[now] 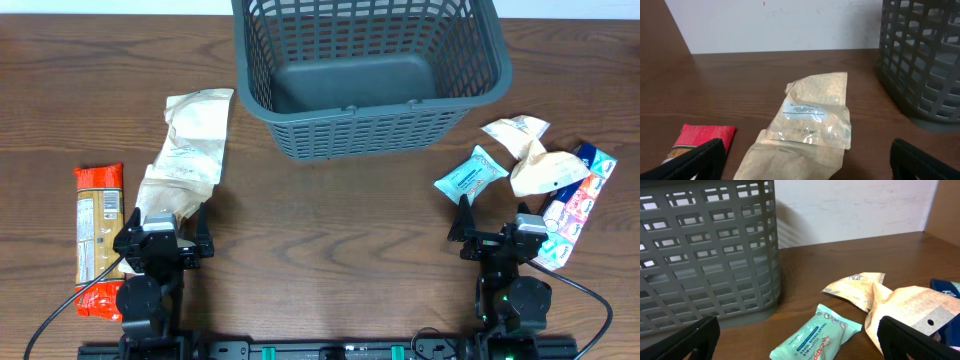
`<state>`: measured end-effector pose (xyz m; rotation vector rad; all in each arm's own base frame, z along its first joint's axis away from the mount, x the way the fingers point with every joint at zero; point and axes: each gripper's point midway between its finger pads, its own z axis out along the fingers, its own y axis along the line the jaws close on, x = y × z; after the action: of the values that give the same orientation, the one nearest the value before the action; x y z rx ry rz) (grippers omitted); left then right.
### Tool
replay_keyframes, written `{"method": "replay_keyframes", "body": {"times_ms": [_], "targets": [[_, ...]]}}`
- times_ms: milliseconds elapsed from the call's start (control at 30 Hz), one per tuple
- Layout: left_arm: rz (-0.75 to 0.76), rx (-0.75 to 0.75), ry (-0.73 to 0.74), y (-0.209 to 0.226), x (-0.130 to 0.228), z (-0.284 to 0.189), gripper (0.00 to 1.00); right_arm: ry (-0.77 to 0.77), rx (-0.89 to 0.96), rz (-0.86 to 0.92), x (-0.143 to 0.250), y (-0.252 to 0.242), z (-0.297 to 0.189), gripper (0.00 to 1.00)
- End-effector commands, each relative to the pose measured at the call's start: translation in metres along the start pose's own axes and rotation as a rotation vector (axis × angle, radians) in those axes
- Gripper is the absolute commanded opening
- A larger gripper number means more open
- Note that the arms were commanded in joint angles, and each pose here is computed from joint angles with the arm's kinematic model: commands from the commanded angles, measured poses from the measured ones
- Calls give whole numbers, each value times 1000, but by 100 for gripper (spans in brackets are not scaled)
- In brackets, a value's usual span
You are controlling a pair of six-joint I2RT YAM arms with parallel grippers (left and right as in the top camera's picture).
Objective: Pack container
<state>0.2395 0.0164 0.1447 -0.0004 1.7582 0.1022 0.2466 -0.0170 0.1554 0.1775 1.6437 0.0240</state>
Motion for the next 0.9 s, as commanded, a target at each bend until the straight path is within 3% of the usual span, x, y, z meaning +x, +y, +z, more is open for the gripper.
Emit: {"method": "replay_keyframes", "body": {"times_ms": [0,867], "targets": [[10,12,48,-2,15,1,99,5,-4,-7,2,0,0,99],[10,26,44,-5,14,1,99,2,-20,-2,1,3,0,99]]}}
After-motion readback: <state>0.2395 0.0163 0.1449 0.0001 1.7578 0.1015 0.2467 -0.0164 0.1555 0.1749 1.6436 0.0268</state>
